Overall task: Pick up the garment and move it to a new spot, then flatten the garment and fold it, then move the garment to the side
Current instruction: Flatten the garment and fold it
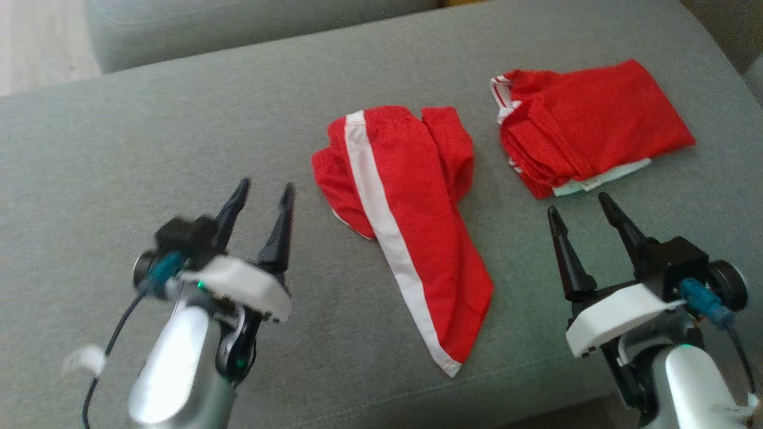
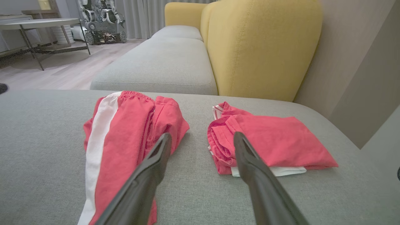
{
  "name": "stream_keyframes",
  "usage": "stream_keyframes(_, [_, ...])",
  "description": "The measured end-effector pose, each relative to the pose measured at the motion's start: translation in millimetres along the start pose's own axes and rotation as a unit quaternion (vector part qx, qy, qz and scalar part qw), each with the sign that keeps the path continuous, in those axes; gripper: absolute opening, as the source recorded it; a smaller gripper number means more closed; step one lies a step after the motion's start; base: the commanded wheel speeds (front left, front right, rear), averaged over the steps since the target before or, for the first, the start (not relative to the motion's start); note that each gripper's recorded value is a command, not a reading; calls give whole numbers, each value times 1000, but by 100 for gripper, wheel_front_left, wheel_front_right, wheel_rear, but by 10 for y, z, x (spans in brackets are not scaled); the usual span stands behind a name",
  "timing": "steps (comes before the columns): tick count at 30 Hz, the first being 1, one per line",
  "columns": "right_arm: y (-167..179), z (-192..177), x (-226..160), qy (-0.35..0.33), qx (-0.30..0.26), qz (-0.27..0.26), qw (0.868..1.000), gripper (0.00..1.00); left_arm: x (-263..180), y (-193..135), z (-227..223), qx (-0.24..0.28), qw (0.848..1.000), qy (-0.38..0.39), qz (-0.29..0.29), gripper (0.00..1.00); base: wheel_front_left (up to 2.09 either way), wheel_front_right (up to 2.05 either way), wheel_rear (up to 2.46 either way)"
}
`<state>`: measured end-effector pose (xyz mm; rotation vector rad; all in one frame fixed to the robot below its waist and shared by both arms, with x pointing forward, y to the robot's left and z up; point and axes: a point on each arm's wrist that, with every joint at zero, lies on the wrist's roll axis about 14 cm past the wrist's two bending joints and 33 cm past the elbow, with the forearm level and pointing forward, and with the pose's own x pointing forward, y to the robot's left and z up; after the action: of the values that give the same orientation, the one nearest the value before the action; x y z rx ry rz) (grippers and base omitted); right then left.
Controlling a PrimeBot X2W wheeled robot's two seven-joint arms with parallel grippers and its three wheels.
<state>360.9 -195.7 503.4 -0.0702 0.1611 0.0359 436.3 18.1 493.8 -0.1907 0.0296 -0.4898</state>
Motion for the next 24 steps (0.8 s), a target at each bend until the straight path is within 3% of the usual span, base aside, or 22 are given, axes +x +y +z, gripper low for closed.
stream_keyframes(5, [-32,-122,-1,12,6,-10,1000,100,363,-309,-217,37,992,81,-88,100,0,0,0])
stream_keyframes(11, [-132,-162,61,13,3,-26,1000,100,741,-483,-288,87,967,161,-180,100,0,0,0])
stream_keyframes(16, [-222,-233,59,20,5,-40,999,100,934,-473,-241,84,945,223,-224,100,0,0,0])
stream_keyframes(24, [-284,-285,42,15,25,-50,998,100,977,-372,-431,139,906,301,-264,100,0,0,0])
